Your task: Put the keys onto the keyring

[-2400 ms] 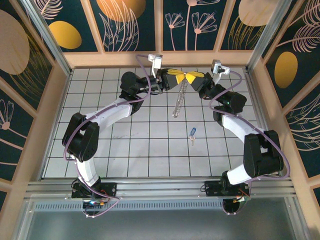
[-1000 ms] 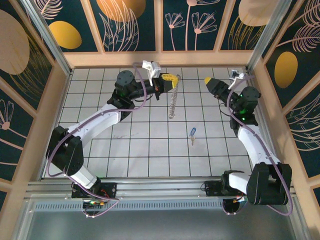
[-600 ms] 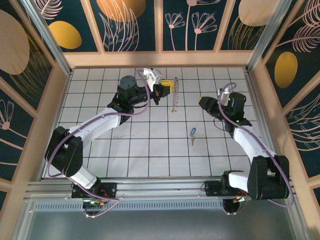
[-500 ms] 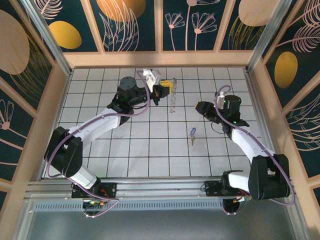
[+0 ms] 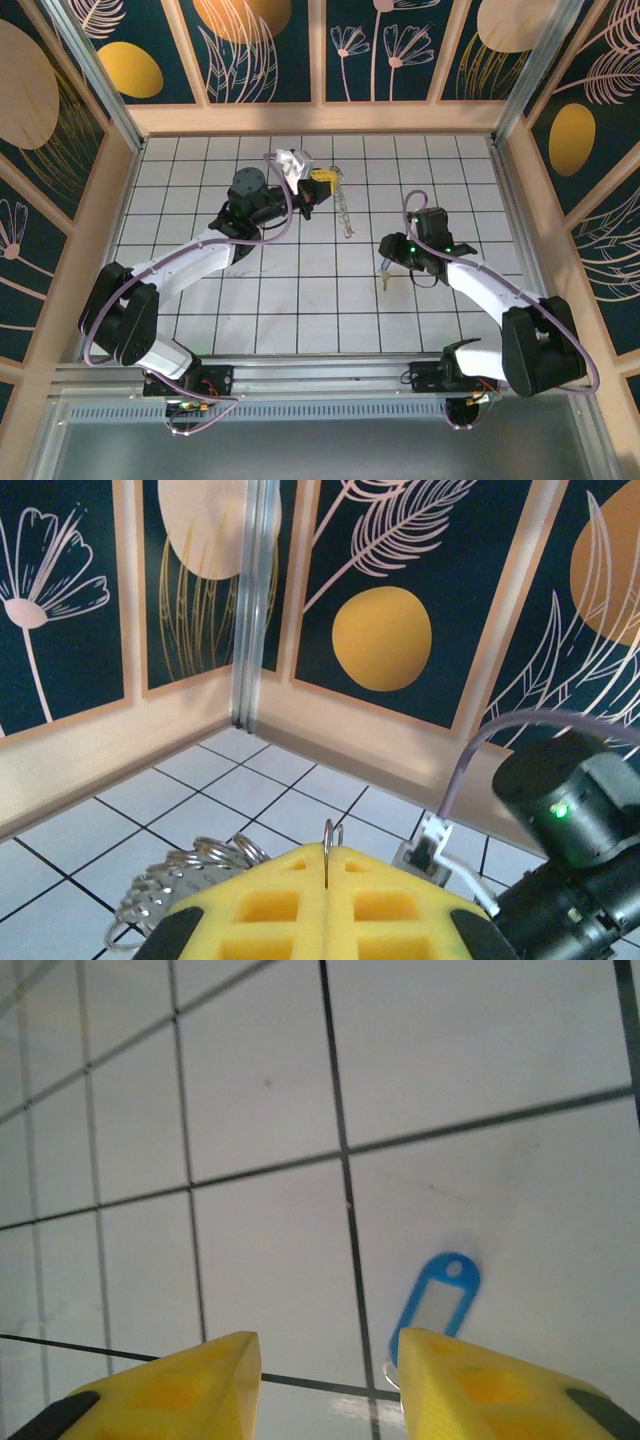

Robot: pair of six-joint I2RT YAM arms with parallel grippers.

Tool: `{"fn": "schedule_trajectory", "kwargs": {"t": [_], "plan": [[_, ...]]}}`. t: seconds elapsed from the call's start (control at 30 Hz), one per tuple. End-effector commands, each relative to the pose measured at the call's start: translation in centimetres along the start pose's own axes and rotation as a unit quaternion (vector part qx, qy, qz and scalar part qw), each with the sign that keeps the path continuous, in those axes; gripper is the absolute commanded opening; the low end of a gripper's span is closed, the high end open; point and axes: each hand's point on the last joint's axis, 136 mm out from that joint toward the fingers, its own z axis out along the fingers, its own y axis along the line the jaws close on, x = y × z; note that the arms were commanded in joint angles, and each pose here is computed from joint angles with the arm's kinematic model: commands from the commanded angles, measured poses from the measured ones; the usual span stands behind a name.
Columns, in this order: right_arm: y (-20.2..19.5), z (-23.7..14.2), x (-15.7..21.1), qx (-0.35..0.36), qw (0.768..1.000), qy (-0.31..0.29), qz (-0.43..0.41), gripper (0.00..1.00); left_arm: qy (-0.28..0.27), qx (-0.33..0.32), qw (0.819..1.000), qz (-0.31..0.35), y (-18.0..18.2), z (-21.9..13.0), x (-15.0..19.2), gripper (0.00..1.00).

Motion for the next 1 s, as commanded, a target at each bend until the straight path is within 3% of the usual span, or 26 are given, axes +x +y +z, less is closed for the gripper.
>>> {"fn": "schedule_trajectory", "kwargs": {"t": [0.0, 0.67, 0.97], "plan": [[-2.1, 0.8, 1.8, 0.064, 0.998, 0.022, -0.006, 0.4, -0.06, 0.007, 0.998, 0.023, -1.3, -1.0, -3.7, 0.0], [-2.3, 3.8, 3.2, 0.11, 0.992, 0.046, -0.03, 0.32, -0.053, 0.01, 0.998, 0.032, -1.7, -1.9, -2.6, 0.0], [-2.0, 4.6, 3.4, 0.103, 0.993, 0.054, -0.036, 0.19, -0.052, 0.009, 0.998, 0.036, -1.6, -1.9, -2.5, 0.0]]}}
